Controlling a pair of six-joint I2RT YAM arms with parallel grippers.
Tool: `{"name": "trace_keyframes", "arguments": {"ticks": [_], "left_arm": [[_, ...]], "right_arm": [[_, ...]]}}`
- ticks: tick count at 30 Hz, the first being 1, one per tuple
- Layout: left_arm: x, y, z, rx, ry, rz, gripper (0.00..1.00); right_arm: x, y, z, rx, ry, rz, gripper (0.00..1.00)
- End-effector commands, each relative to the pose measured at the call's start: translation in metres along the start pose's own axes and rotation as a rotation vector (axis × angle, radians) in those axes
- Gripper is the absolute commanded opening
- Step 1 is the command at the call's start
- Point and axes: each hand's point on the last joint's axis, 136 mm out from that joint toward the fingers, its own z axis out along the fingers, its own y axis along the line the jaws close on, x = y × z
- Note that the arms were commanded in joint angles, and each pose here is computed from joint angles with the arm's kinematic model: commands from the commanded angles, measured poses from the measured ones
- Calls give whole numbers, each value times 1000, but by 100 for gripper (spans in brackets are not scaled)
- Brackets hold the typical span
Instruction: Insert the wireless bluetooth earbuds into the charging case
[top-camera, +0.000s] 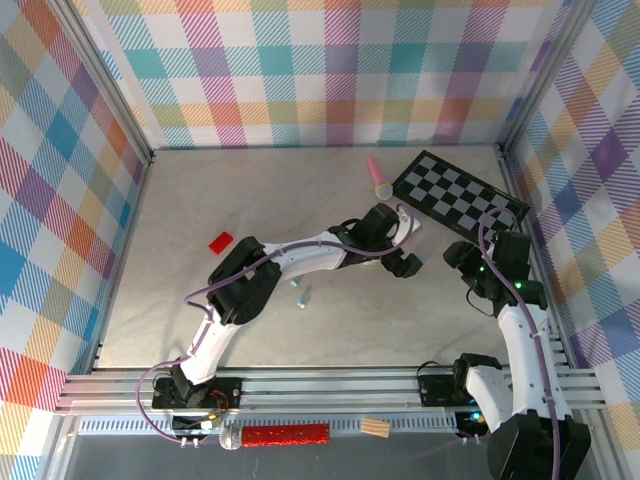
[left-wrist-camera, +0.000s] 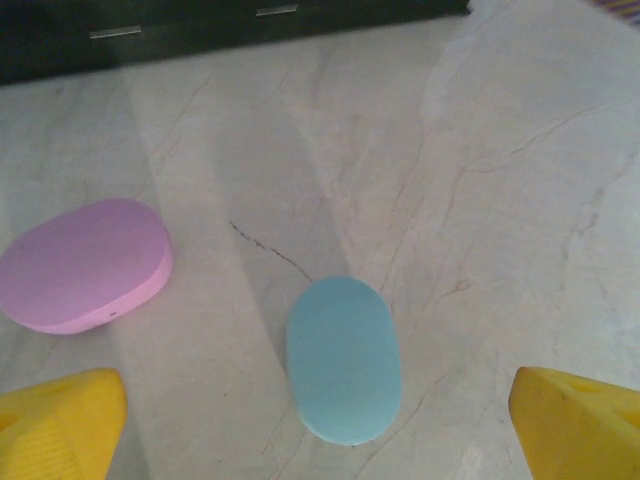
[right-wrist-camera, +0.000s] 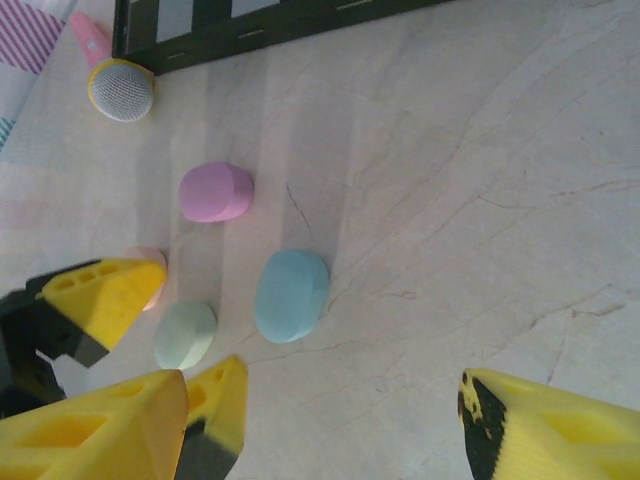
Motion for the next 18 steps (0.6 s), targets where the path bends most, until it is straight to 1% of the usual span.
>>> {"name": "trace_keyframes", "arguments": {"ticks": [1, 7, 18], "left_arm": [[28, 7, 4, -118, 183, -43, 96], [28, 7, 18, -173, 252, -55, 92], [38, -4, 42, -132, 312, -20, 87]], "right_arm": [[10, -12, 0, 36, 14, -22, 71], [9, -9, 0, 22, 19, -37, 71], [10, -7, 2, 8, 27, -41, 71]]}}
